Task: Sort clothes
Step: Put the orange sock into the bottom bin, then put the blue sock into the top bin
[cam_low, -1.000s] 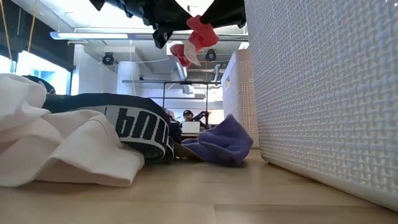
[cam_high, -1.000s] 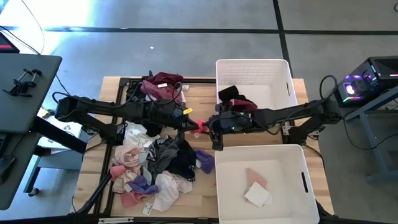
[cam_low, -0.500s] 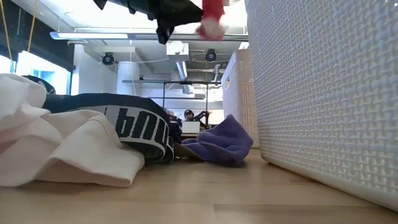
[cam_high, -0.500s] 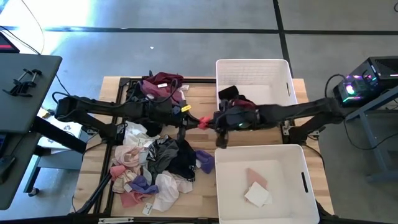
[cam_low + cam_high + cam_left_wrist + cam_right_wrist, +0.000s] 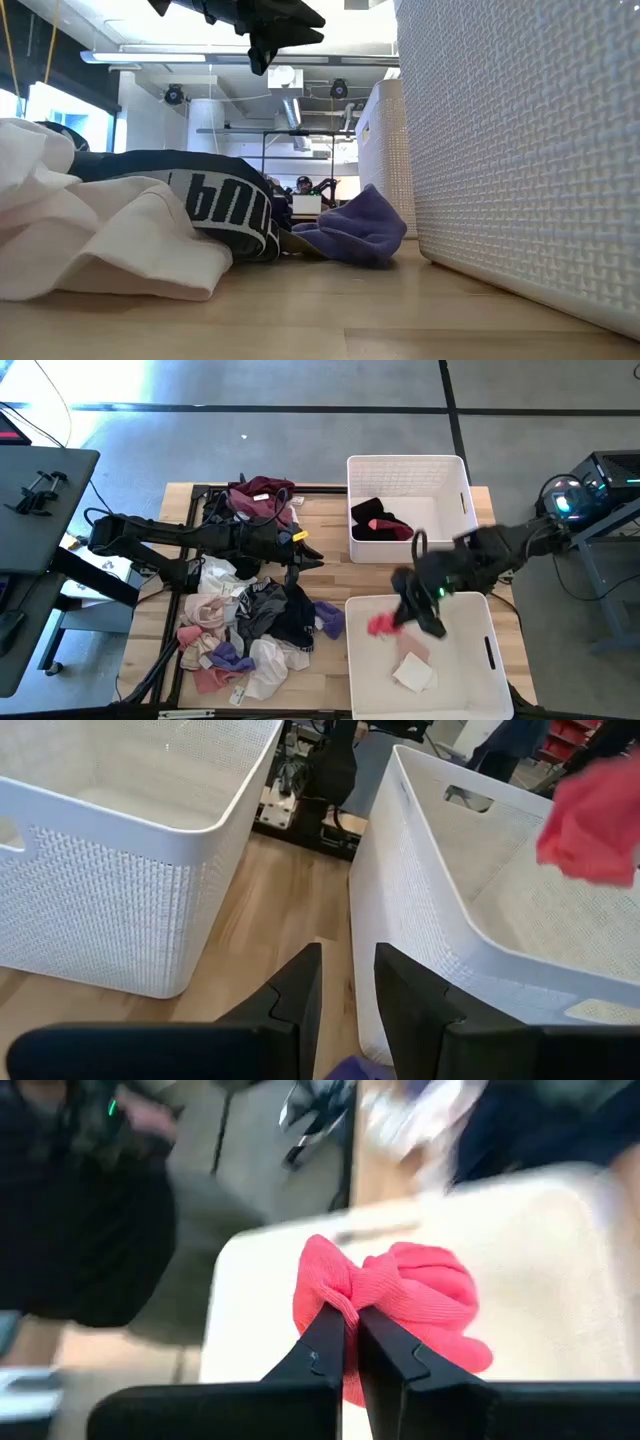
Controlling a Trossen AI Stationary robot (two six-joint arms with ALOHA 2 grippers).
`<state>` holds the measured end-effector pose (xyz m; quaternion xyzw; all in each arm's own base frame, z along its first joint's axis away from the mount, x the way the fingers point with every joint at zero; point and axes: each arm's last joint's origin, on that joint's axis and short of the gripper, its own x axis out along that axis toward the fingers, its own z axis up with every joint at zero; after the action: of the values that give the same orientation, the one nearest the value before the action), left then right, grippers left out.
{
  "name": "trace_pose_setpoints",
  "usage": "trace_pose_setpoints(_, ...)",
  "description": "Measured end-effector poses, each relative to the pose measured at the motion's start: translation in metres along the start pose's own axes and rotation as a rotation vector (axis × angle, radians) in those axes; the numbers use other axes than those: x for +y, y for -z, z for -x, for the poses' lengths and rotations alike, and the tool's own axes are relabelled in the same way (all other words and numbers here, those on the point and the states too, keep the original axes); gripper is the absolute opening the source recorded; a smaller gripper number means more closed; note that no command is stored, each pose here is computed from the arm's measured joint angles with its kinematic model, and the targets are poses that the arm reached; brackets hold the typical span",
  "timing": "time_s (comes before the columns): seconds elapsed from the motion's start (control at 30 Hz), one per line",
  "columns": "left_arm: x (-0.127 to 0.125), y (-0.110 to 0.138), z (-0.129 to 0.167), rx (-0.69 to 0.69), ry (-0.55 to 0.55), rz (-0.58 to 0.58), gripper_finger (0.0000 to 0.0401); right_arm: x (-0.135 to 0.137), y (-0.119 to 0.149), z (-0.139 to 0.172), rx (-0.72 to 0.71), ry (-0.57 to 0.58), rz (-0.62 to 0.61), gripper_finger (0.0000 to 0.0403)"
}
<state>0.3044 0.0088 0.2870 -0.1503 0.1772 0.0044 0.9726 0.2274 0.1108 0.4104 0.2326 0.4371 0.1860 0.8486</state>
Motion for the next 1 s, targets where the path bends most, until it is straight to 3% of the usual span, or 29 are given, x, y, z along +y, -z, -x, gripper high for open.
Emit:
trace_pose_setpoints(0.13,0.0,0.001,0.0,0.005,-0.008,-0.001,0.0085,0.01,0.032,-0.04,0.138,-0.089,-0.084,0.0004)
trace_pose_setpoints(0.3,0.002,0.006,0.0,0.06,-0.022,-0.085,0.0085,0.003,0.078,-0.09,0.241,-0.108,-0.235,0.0005)
trace_pose_setpoints(0.53,0.004,0.017,0.001,0.174,-0.032,-0.251,0.0085,-0.024,0.125,-0.121,0.372,0.01,-0.412,0.0012)
trace_pose_setpoints(0.7,0.001,0.026,0.003,0.268,-0.002,-0.468,0.0085,-0.034,0.13,-0.125,0.396,0.037,-0.412,0.0072)
trace_pose_setpoints(0.83,-0.003,0.029,0.003,0.279,0.015,-0.511,0.0089,-0.038,0.125,-0.118,0.442,0.08,-0.426,0.0122)
trace_pose_setpoints(1.0,-0.008,0.035,-0.005,0.291,0.044,-0.526,0.0111,-0.029,0.11,-0.093,0.469,0.114,-0.396,0.0136)
